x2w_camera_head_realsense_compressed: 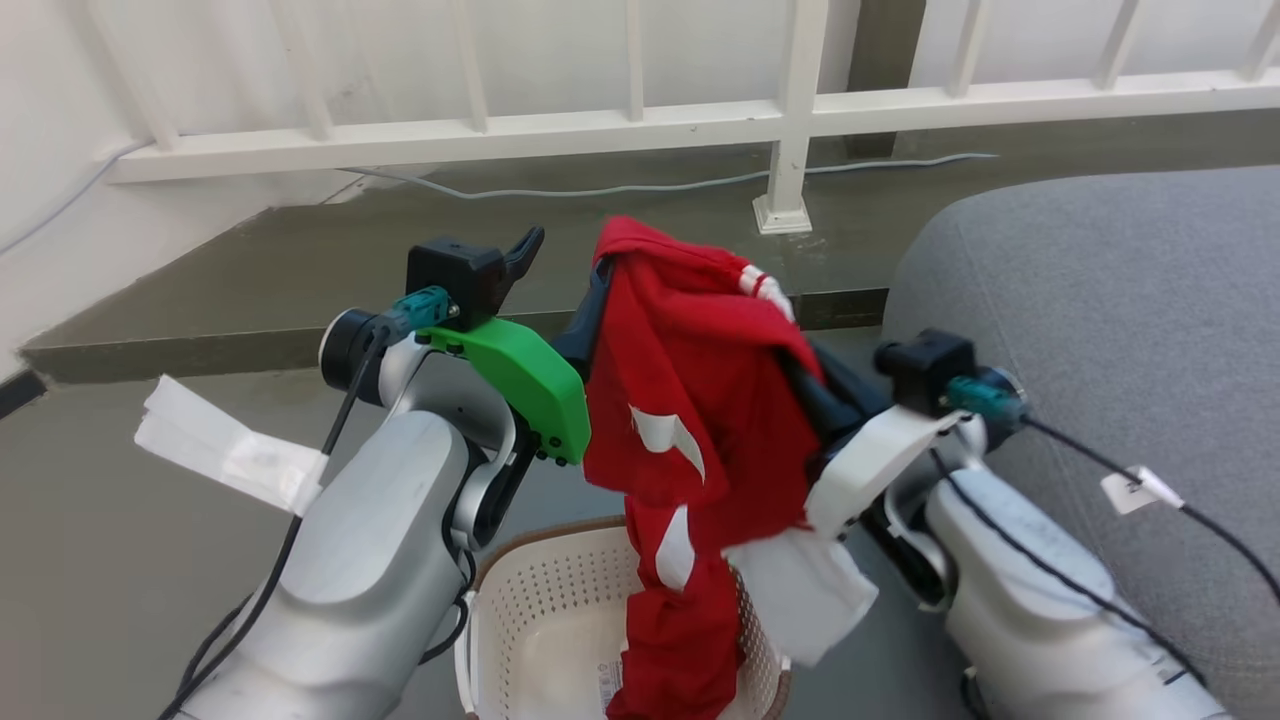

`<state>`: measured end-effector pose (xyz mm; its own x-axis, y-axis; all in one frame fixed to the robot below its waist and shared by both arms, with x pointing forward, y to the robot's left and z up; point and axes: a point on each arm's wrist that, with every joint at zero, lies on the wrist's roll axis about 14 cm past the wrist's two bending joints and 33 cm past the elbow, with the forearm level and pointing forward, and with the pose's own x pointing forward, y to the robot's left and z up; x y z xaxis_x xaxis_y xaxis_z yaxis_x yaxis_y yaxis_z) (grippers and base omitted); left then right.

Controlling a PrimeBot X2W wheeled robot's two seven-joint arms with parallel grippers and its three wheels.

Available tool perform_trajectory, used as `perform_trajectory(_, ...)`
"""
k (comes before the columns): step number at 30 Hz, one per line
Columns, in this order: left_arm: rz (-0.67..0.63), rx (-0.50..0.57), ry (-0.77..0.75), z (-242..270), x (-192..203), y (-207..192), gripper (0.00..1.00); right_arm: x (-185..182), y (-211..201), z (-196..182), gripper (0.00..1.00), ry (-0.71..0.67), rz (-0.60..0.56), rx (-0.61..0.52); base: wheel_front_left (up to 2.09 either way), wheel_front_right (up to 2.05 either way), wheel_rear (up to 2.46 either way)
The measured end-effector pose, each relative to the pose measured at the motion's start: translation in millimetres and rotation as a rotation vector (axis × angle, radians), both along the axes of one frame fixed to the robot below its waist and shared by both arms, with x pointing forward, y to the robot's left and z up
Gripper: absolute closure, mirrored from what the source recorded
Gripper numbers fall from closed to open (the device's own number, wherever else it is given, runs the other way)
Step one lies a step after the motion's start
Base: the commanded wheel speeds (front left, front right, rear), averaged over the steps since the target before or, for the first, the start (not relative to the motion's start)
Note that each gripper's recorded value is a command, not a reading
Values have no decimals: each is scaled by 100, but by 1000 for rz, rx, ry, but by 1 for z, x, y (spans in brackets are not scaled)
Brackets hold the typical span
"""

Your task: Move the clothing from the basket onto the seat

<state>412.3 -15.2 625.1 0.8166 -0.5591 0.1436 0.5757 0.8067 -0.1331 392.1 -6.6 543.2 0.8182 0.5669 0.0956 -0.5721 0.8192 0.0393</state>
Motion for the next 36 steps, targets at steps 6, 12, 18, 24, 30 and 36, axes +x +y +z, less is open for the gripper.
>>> perform_trajectory(6, -9, -19, 18, -11, -1, -4, 0, 18, -42, 12, 100, -38, -120, -4, 0, 0, 0)
perform_trajectory(12, -37, -36, 43, -25, -6, -10, 0, 29, -83, 18, 100, -60, -232, -8, 0, 0, 0)
perform_trajectory(18, -75, -49, 50, -35, -12, -18, 0, 34, -124, 28, 100, -91, -342, -13, 0, 0, 0)
perform_trajectory(24, -156, -56, 62, -48, -27, -39, 0, 31, -172, 41, 100, -129, -469, -13, 0, 0, 0)
perform_trajectory(30, -244, -60, 72, -56, -44, -62, 0, 17, -208, 37, 100, -128, -568, -18, 0, 0, 0)
perform_trajectory(36, -322, -80, 76, -58, -58, -84, 0, 0, -237, 39, 100, -138, -653, -10, 0, 0, 0)
